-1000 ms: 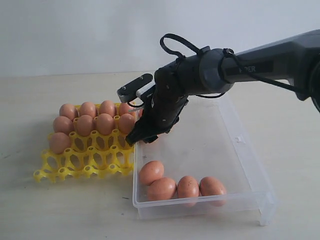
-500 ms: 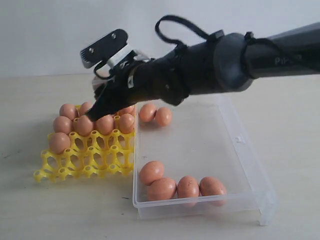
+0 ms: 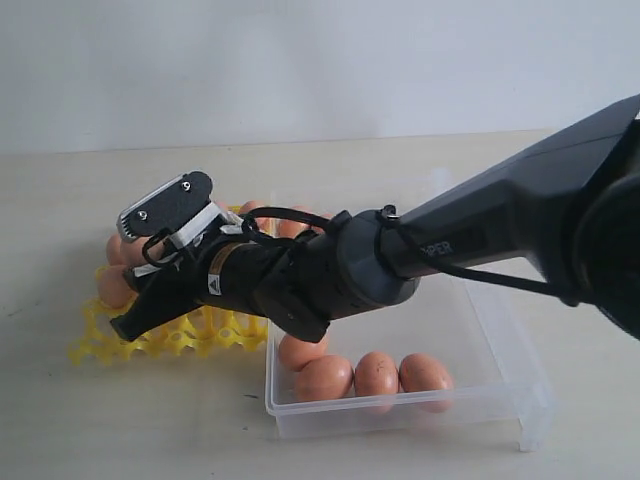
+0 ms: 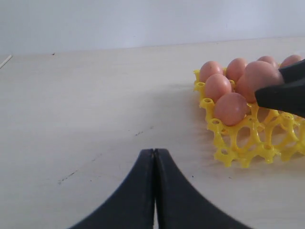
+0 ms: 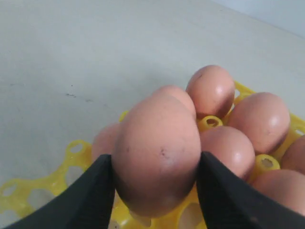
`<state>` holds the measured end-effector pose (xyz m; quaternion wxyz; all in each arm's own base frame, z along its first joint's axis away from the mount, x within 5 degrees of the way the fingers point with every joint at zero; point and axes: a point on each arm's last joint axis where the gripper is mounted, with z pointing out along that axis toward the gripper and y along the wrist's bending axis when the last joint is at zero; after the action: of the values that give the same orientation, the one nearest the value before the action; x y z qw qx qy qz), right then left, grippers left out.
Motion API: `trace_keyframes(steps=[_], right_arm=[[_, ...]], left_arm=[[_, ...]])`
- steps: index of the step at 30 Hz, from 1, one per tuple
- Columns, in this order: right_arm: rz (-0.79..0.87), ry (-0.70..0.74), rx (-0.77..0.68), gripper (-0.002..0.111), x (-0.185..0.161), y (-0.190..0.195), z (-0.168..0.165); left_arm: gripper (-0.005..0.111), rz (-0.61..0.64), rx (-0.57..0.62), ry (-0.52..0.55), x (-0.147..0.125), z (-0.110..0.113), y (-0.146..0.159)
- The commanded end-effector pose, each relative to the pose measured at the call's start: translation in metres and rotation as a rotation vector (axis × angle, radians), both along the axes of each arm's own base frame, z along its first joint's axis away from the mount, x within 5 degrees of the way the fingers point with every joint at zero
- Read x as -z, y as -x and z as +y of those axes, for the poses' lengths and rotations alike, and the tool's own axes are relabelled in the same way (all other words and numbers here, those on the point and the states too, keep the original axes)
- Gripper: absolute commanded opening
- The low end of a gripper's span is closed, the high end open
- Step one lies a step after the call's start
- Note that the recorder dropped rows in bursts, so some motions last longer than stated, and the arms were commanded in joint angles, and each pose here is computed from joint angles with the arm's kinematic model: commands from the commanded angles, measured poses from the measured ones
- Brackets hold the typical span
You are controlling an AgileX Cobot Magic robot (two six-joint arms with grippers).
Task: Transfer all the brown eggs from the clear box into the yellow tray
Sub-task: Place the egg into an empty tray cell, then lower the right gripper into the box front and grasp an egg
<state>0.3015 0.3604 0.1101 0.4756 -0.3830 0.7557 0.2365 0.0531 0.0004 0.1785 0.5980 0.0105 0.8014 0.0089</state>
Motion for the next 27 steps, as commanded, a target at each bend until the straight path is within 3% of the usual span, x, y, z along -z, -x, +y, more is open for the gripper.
trace_keyframes(steps=[1, 4, 7, 13, 17, 22, 27], right_arm=[[0.004, -0.024, -0.006, 0.015, 0.005, -0.001, 0.004], [0.003, -0.023, -0.005, 0.048, 0.005, -0.001, 0.004], [0.003, -0.022, -0.005, 0.062, 0.004, -0.001, 0.004], [-0.026, -0.011, -0.011, 0.064, -0.016, -0.001, 0.003], [0.009, 0.096, 0.008, 0.063, -0.051, 0.004, -0.008], [0.31, 0.312, 0.203, 0.057, -0.096, 0.022, -0.05], [0.531, 0.469, 0.41, 0.057, -0.1, 0.022, -0.09]], left_arm=[[0.0, -0.015, 0.005, 0.004, -0.002, 0.0, 0.0], [0.0, -0.015, 0.005, 0.004, -0.002, 0.0, 0.0], [0.0, -0.015, 0.005, 0.004, -0.002, 0.0, 0.0], [0.0, -0.015, 0.005, 0.004, -0.002, 0.0, 0.0], [0.0, -0.015, 0.005, 0.004, -0.002, 0.0, 0.0], [0.0, -0.015, 0.005, 0.004, -0.002, 0.0, 0.0], [0.0, -0.015, 0.005, 0.004, -0.002, 0.0, 0.0]])
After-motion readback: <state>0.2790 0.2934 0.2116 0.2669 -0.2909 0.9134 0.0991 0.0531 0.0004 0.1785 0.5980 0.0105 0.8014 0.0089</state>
